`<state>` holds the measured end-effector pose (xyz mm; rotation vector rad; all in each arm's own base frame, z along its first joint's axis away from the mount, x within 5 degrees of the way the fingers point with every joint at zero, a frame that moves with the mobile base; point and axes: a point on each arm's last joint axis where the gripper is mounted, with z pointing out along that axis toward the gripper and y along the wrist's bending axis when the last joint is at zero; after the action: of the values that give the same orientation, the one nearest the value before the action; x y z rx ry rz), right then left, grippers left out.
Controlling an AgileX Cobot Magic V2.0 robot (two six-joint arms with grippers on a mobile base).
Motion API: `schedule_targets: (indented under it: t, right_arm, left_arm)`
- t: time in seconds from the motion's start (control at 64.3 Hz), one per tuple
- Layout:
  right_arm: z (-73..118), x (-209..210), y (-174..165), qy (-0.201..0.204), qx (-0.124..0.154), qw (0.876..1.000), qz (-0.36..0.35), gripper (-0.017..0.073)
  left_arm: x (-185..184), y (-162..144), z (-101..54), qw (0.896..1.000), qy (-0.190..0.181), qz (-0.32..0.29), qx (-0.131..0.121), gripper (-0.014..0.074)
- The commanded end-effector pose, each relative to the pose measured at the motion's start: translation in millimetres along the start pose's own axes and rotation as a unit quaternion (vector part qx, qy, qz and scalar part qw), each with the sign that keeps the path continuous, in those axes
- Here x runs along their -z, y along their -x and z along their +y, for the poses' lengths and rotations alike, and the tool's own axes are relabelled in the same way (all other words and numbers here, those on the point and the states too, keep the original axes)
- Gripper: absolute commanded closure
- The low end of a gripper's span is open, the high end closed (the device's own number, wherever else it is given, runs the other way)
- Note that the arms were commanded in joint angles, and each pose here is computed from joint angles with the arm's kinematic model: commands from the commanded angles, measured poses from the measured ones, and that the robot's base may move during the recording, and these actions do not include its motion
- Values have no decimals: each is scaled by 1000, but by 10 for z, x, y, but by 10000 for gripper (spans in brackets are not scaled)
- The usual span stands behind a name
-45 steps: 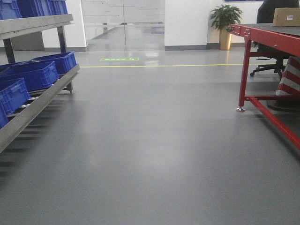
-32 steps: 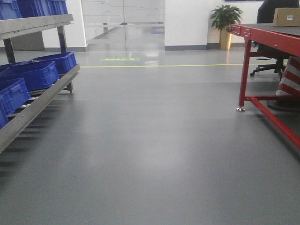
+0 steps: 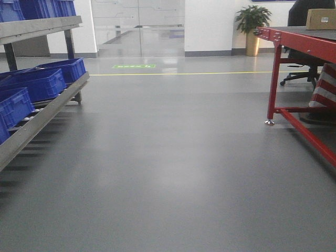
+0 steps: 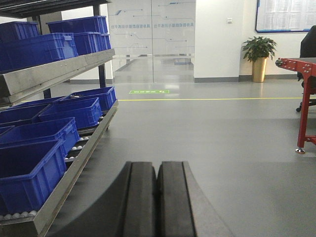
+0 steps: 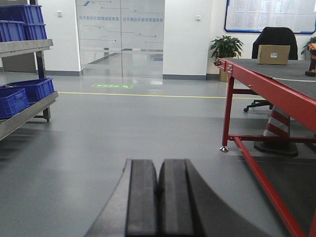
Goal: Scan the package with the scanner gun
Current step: 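Drive the base forward along the aisle past the blue crate shelf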
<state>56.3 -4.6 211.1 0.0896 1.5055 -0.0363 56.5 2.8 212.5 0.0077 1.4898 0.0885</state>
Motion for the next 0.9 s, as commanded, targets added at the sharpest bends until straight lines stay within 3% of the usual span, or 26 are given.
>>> schedule_targets:
  t: [0.0, 0.886]
  right_arm:
    - [-2, 2, 16, -2, 4, 1000, -9, 728]
    - [-2, 2, 16, -2, 4, 1000, -9, 728]
  left_arm:
    - [4, 24, 2, 1000, 1, -12, 3, 704]
    - [4, 24, 2, 1000, 1, -12, 3, 704]
